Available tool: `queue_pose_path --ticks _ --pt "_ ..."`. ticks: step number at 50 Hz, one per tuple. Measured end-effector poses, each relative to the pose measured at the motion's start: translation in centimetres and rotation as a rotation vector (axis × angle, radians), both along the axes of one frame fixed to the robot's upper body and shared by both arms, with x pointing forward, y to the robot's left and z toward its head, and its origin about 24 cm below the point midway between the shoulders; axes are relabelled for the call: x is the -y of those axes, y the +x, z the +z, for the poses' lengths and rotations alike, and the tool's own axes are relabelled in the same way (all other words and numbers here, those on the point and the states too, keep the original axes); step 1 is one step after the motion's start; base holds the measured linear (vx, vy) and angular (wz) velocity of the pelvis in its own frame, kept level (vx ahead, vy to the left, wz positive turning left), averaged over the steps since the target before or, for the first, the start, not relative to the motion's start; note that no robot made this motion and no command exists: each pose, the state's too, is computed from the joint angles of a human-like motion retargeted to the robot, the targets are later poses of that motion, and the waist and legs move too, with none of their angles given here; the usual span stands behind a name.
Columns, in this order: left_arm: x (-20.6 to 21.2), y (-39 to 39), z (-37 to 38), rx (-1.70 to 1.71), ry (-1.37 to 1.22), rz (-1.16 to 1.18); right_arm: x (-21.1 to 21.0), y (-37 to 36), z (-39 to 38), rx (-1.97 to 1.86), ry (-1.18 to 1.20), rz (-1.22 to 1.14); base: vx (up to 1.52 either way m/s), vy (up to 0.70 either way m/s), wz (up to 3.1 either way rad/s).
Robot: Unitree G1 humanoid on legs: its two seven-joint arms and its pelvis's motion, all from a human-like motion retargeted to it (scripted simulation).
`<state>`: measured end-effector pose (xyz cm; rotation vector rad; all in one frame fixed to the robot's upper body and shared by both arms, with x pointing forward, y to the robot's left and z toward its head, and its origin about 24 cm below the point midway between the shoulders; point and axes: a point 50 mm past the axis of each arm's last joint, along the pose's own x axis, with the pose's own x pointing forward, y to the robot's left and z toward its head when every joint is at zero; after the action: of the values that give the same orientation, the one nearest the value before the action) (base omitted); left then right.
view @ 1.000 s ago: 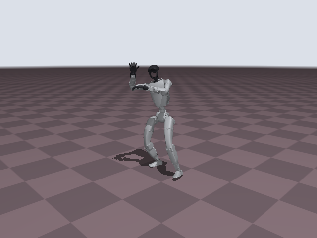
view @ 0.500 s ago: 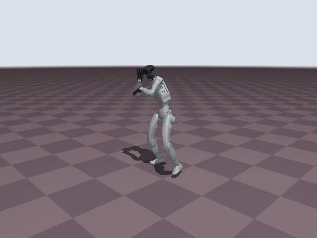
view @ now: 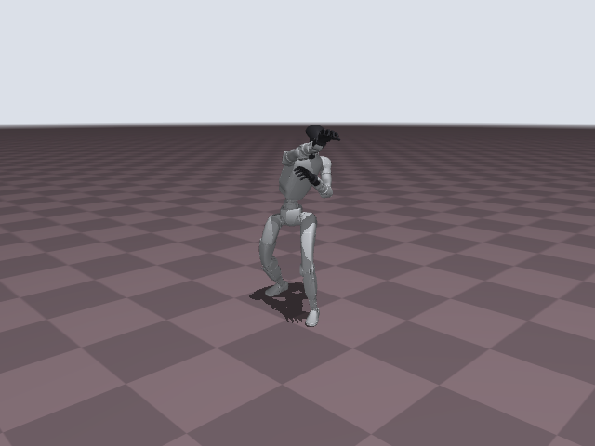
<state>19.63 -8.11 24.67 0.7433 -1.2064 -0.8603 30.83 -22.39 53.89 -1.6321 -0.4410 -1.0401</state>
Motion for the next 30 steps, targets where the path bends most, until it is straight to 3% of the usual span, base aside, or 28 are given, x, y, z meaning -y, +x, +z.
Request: queue_pose_path --ticks 3,7,15,22,30 --pt "-5.9 3.1 -1.7 -0.126 -0.126 0.118 2.2 -2.5 1.1 0.238 -0.153 -0.020 0.20 -0.08 2.69" --pt "-13.1 6.1 -4.3 -0.284 -0.182 0.357 3.6 -3.3 1.0 0.194 -0.202 -0.088 0.15 -0.07 2.11" --pt "-23.9 7.9 -2.8 -0.191 -0.159 0.721 -4.5 -1.9 1.0 0.203 -0.430 0.131 0.07 -0.03 0.25" --pt "-27.6 7.6 -2.0 -0.135 -0.131 0.856 -9.0 -1.7 -1.2 0.204 -0.593 0.328 -0.01 0.03 -0.97" --pt "-27.9 7.3 1.1 0.013 -0.322 0.889 -12.0 -5.0 -4.1 0.286 -0.649 0.705 -0.10 -0.02 -1.26"
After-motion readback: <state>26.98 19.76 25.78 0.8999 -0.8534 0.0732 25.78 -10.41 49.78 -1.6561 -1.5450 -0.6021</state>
